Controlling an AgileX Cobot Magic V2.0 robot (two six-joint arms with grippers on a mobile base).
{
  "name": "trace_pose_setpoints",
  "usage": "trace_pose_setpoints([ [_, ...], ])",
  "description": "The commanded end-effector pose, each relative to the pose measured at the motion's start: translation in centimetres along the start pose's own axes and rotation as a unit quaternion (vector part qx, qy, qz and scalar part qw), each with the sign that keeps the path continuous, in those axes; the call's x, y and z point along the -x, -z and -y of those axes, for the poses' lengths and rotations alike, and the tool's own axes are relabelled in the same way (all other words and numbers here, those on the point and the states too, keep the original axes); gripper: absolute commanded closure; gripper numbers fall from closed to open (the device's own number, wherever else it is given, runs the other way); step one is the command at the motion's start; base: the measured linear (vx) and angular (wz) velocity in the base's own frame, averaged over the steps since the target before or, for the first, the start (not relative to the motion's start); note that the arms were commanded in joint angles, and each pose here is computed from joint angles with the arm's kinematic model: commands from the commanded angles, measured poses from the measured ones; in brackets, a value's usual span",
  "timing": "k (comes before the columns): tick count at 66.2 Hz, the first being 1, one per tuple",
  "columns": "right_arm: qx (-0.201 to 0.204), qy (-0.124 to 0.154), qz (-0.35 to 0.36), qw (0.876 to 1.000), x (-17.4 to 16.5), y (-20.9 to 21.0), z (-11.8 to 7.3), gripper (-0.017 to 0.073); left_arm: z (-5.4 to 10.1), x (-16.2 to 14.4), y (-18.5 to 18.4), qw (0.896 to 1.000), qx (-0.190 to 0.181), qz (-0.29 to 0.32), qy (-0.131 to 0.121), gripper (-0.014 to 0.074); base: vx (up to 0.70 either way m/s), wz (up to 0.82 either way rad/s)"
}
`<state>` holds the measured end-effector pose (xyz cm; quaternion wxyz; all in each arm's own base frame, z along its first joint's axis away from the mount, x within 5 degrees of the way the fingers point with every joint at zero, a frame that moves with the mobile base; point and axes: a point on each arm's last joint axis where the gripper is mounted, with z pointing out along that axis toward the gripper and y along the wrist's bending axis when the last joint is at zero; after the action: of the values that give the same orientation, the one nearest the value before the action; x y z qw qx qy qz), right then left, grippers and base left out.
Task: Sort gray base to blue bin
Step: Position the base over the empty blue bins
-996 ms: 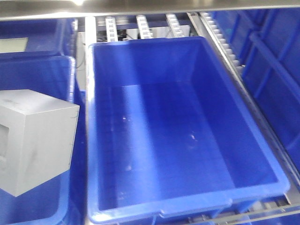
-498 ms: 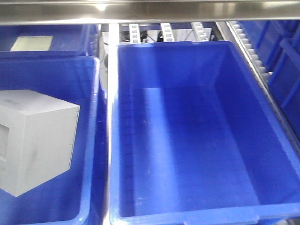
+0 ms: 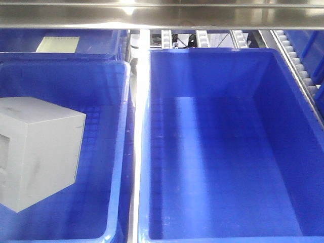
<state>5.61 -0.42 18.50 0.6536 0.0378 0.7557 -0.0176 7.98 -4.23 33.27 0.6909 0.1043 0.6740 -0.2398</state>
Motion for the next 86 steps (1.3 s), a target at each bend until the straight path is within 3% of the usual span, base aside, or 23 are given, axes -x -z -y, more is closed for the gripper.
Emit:
trace_pose_setpoints([
  [1, -0.001, 0.008, 0.020, 1.000, 0.39, -0.13, 0.01, 0.0564, 0.30, 1.97, 0.12, 0.998, -0.009, 0.066, 0.009, 0.0600, 0.01, 0.07],
  [86, -0.001, 0.008, 0.020, 1.000, 0.39, -0.13, 0.01, 0.0564, 0.30, 1.97, 0.12, 0.998, -0.009, 0.066, 0.009, 0.0600, 0.00, 0.01],
])
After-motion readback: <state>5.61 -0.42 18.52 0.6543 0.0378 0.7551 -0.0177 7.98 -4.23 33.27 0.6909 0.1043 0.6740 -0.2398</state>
